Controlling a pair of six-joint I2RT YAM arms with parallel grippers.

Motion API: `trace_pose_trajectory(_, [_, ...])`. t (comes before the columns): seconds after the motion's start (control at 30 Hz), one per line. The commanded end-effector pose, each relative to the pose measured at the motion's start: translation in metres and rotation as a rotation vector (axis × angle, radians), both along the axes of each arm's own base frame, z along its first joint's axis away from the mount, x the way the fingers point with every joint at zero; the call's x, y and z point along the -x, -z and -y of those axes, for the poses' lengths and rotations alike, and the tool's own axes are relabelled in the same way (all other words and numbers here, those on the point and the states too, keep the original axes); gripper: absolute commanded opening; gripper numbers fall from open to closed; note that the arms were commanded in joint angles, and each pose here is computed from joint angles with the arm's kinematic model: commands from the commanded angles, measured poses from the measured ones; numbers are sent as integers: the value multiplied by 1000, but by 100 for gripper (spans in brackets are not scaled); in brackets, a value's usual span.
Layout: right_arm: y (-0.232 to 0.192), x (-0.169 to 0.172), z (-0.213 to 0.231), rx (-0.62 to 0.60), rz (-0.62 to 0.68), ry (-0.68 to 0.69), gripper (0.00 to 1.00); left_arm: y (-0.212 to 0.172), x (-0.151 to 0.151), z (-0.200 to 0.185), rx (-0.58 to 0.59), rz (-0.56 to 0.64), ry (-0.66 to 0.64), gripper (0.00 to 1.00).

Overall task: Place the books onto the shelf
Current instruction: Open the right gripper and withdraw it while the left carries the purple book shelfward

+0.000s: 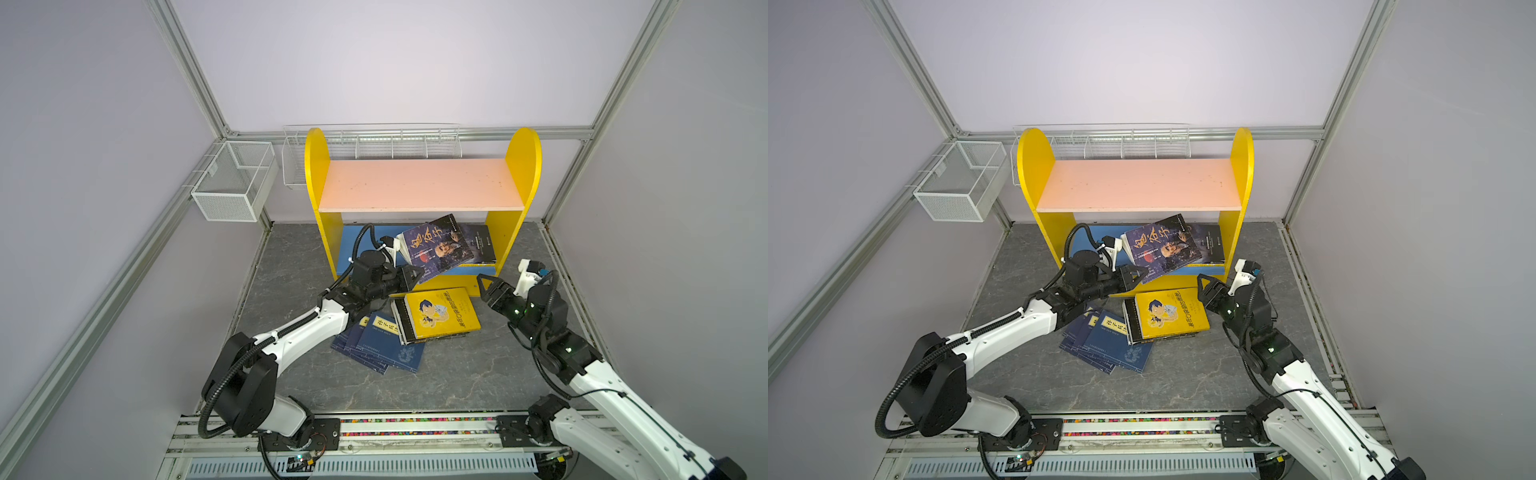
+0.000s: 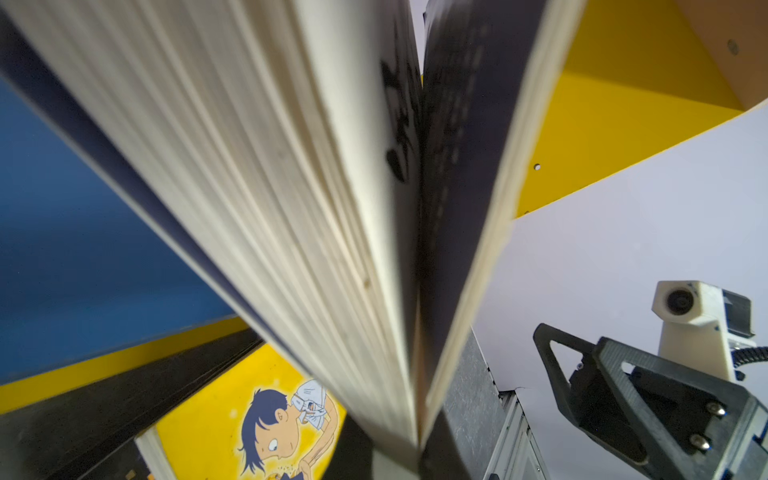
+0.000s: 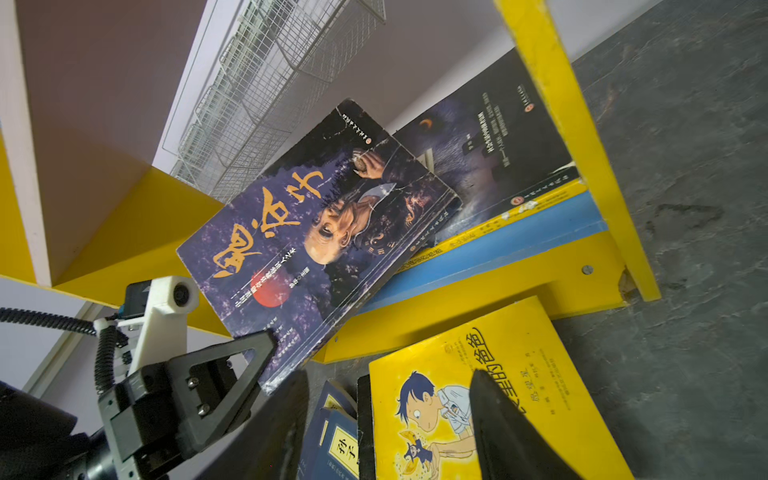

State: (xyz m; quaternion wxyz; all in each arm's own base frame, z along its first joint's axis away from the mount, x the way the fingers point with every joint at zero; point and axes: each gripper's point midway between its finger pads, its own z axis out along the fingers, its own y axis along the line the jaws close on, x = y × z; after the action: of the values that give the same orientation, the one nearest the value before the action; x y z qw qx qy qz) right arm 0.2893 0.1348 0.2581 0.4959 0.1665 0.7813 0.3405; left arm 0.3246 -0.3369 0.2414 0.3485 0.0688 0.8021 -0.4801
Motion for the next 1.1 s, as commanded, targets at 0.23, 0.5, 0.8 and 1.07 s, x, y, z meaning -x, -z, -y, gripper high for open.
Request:
trace_pose_trajectory(0.23, [11,4,16,75,-28,33,65,-52,-26,21,56,142,150,0])
trace_pose_trajectory(0.5, [11,5,21,97,-40,44,65,-46,-34,28,32,92,294,0])
trace_pose_trajectory(0.8, [14,7,23,99,-55,44,65,-42,-55,39,36,86,311,0])
trace_pose_trajectory(1.07, [17,10,26,105,-64,54,66,-31,-67,49,28,58,329,0])
